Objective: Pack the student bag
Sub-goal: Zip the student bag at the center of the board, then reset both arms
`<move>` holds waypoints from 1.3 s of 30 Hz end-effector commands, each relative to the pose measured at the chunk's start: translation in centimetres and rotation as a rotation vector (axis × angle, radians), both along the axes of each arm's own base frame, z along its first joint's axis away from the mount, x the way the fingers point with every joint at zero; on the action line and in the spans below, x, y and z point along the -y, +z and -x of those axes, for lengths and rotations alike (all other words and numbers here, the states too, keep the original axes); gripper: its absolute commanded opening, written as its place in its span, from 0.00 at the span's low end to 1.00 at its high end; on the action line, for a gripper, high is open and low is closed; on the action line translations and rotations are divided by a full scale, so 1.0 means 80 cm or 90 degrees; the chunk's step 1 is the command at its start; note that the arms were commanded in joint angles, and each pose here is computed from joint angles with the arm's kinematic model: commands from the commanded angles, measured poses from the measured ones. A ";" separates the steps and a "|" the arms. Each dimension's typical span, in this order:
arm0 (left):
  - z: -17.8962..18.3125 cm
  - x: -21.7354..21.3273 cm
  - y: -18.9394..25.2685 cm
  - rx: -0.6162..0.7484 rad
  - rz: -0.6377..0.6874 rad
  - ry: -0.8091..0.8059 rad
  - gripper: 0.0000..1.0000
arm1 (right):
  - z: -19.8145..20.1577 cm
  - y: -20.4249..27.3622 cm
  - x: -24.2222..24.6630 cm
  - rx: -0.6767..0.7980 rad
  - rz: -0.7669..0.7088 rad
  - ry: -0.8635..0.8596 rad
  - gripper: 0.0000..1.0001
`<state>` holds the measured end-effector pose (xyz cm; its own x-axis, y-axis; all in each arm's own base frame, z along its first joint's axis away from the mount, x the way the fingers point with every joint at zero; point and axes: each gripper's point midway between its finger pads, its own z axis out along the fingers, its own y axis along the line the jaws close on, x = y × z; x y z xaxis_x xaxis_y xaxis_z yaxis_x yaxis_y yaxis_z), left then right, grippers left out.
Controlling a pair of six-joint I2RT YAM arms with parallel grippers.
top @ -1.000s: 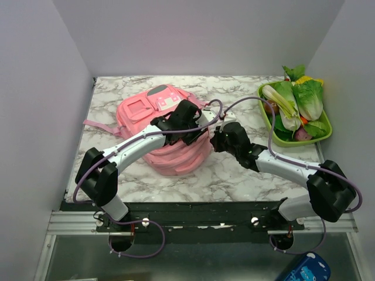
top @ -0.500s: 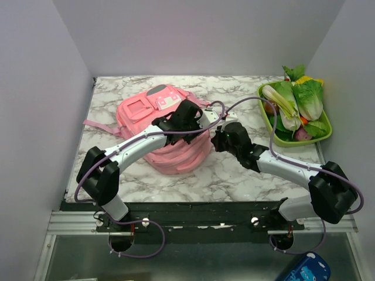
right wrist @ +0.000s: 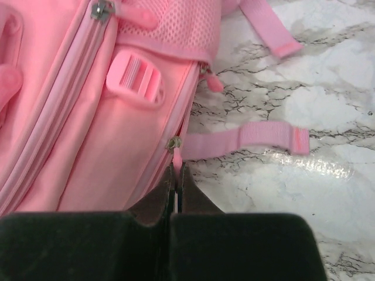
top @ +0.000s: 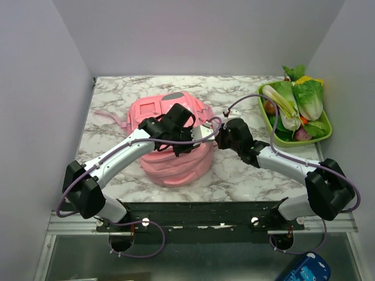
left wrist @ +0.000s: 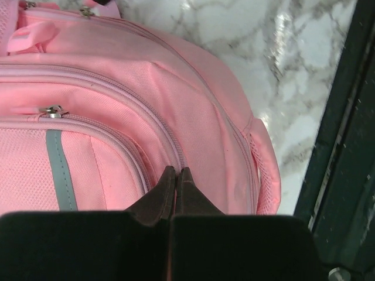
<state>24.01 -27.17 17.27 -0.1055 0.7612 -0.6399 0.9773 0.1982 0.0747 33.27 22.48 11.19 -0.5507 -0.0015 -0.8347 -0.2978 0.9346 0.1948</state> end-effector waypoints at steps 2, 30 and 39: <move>0.092 -0.025 -0.001 -0.101 -0.029 -0.142 0.00 | -0.021 0.023 0.001 0.039 -0.007 -0.006 0.01; -0.089 -0.073 0.091 -0.042 0.112 0.302 0.99 | 0.053 0.084 0.034 -0.027 -0.034 -0.002 0.64; -0.083 -0.167 0.030 -0.055 0.068 0.434 0.99 | 0.095 0.078 0.060 -0.012 -0.049 0.010 0.64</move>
<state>32.01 -15.02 19.44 -0.5744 0.4768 -0.6653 0.6762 0.7344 -0.0574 27.09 18.25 18.92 -0.5207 0.0836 -0.8497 -0.3007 0.9135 0.2741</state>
